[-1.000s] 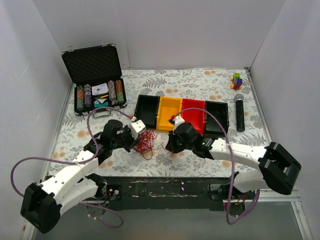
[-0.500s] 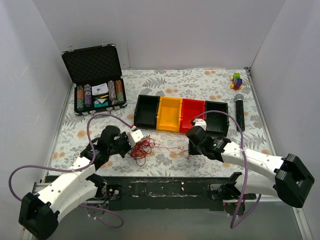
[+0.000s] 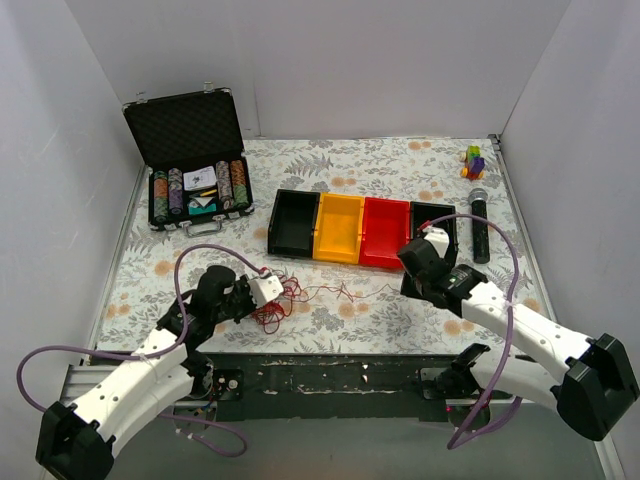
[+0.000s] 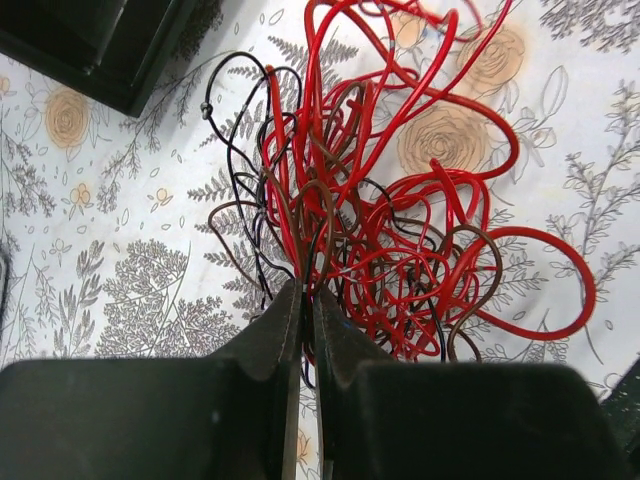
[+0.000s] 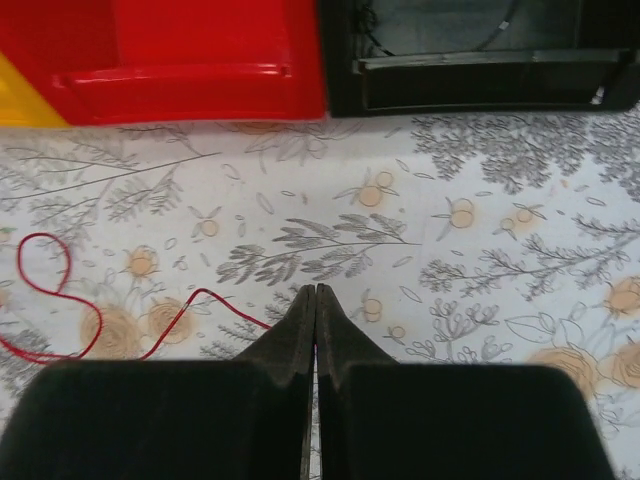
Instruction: Untangle the cables
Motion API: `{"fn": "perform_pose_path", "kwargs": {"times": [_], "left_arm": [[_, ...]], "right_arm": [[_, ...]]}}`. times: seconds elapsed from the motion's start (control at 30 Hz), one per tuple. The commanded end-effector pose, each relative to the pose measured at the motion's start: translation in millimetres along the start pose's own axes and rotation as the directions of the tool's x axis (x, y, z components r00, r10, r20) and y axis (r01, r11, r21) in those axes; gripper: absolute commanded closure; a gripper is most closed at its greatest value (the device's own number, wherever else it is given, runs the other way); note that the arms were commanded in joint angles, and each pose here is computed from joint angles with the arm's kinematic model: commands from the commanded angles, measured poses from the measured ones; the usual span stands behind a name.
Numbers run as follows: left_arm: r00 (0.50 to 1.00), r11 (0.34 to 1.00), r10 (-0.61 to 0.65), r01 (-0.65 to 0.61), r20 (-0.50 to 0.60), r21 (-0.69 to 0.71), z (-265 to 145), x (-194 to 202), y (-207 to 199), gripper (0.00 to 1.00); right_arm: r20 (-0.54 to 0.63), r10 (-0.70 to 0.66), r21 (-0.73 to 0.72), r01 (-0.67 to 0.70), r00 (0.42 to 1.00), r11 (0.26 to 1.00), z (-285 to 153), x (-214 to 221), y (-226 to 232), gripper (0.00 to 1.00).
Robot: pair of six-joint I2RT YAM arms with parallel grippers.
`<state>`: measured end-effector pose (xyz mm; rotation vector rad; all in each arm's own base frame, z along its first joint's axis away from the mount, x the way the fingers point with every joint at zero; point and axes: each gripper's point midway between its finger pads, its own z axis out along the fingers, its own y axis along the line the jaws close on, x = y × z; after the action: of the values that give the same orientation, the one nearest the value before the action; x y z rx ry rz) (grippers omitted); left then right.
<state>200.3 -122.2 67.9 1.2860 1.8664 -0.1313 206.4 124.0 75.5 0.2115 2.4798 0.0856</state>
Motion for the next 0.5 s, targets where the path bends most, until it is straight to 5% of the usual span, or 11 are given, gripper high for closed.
{"fn": "perform_pose_path", "kwargs": {"times": [0.0,0.07,0.27,0.47], "left_arm": [[0.992,1.000,0.016,-0.019,0.123,0.020,-12,-42,9,1.00],[0.987,0.999,0.016,-0.024,0.162,0.045,-16,-58,9,0.98],[0.980,0.995,0.010,-0.030,0.197,0.100,-22,-75,6,0.82],[0.982,0.992,0.000,-0.024,0.191,0.122,-25,-74,2,0.70]], "right_arm": [[0.066,-0.043,-0.205,0.056,0.997,0.977,-9,-18,38,0.99],[0.083,-0.066,-0.231,0.083,0.994,0.969,-11,-27,48,0.98],[0.139,-0.188,-0.405,0.229,0.972,0.885,-26,-43,106,0.66],[0.194,-0.258,-0.474,0.320,0.947,0.820,-33,-47,137,0.54]]}}
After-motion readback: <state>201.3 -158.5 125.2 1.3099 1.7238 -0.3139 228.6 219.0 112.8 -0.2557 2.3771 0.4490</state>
